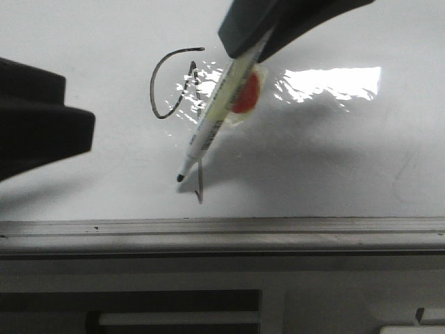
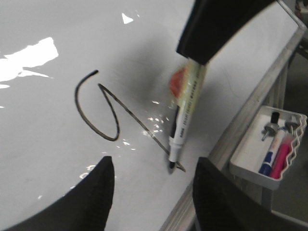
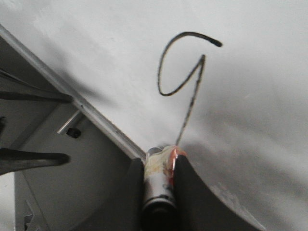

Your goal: Write number 9 on whiteboard

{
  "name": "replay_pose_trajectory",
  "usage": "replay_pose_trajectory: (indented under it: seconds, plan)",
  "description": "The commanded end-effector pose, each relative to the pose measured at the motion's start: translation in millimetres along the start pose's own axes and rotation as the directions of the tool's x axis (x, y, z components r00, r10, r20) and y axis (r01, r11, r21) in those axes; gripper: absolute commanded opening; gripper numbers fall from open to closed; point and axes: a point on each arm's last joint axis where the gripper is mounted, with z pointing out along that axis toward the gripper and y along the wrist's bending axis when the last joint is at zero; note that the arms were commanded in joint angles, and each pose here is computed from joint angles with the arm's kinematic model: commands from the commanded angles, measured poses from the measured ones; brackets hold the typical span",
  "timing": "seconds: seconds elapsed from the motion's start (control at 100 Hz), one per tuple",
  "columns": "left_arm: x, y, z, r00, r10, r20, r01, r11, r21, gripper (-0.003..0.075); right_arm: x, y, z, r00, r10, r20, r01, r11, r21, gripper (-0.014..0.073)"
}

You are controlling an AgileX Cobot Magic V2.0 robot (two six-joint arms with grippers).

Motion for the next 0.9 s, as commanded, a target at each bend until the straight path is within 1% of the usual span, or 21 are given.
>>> replay_pose_trajectory:
  seconds: [0.0,0.1,0.2,0.3,0.4,0.58,0.63,0.7,0.74,0.77,0.78,0.85,0.89]
  plan:
    - [-13.9,-0.6,9.2,0.992,-0.016,0.128,0.013,1.000,0.027,0.0347,-14.0,13.9,-15.6,0.993,0.001,0.114,0.005,0.999,-0.050,-0.0049]
    - [-6.9,-2.0,19.0,0.993,-0.036,0.114,0.031,0.998,0.046,0.0347,-13.6,23.7,-14.5,0.992,-0.007,0.124,0.017,0.997,-0.081,-0.0049]
    - [-3.2,-3.5,25.8,0.991,-0.050,0.124,0.042,0.997,0.063,0.0347,-14.0,29.7,-14.6,0.990,0.020,0.137,-0.005,0.995,-0.104,-0.0049]
    - [-2.4,-4.9,29.9,0.987,-0.057,0.151,0.045,0.996,0.080,0.0347,-13.0,31.4,-11.8,0.992,0.026,0.123,-0.013,0.994,-0.112,-0.0049]
    - [0.7,-5.5,32.7,0.988,-0.062,0.140,0.050,0.995,0.085,0.0347,-12.0,33.1,-8.3,0.993,0.045,0.105,-0.032,0.991,-0.127,-0.0049]
    - [1.0,-6.4,33.2,0.988,-0.056,0.143,0.043,0.995,0.095,0.0340,-11.7,33.1,-7.5,0.994,0.045,0.101,-0.032,0.991,-0.126,-0.0049]
    - [1.0,-7.0,33.2,0.988,-0.051,0.143,0.037,0.994,0.100,0.0312,-11.7,32.9,-7.5,0.994,0.041,0.101,-0.029,0.992,-0.123,-0.0049]
    - [1.1,-8.7,33.0,0.989,-0.034,0.143,0.018,0.993,0.116,0.0230,-11.6,32.8,-6.6,0.994,0.040,0.099,-0.027,0.992,-0.122,-0.0049]
    - [1.2,-10.2,32.8,0.989,-0.021,0.144,0.002,0.992,0.130,0.0150,-11.6,32.8,-6.4,0.994,0.040,0.099,-0.027,0.992,-0.122,-0.0049]
    - [1.2,-10.9,32.7,0.989,-0.013,0.144,-0.007,0.991,0.137,0.0114,-11.5,32.7,-5.5,0.995,0.040,0.096,-0.028,0.992,-0.122,-0.0049]
    - [1.3,-11.5,32.7,0.989,-0.008,0.145,-0.013,0.990,0.143,0.0080,-11.4,32.6,-4.7,0.995,0.040,0.094,-0.028,0.992,-0.121,-0.0049]
    - [1.4,-12.7,32.5,0.989,0.004,0.145,-0.027,0.988,0.154,-0.0015,-11.3,32.6,-4.0,0.995,0.040,0.092,-0.029,0.992,-0.121,-0.0048]
    - [1.4,-12.9,32.5,0.989,0.006,0.145,-0.028,0.987,0.155,-0.0020,-11.3,32.6,-4.0,0.995,0.040,0.092,-0.029,0.992,-0.121,-0.0041]
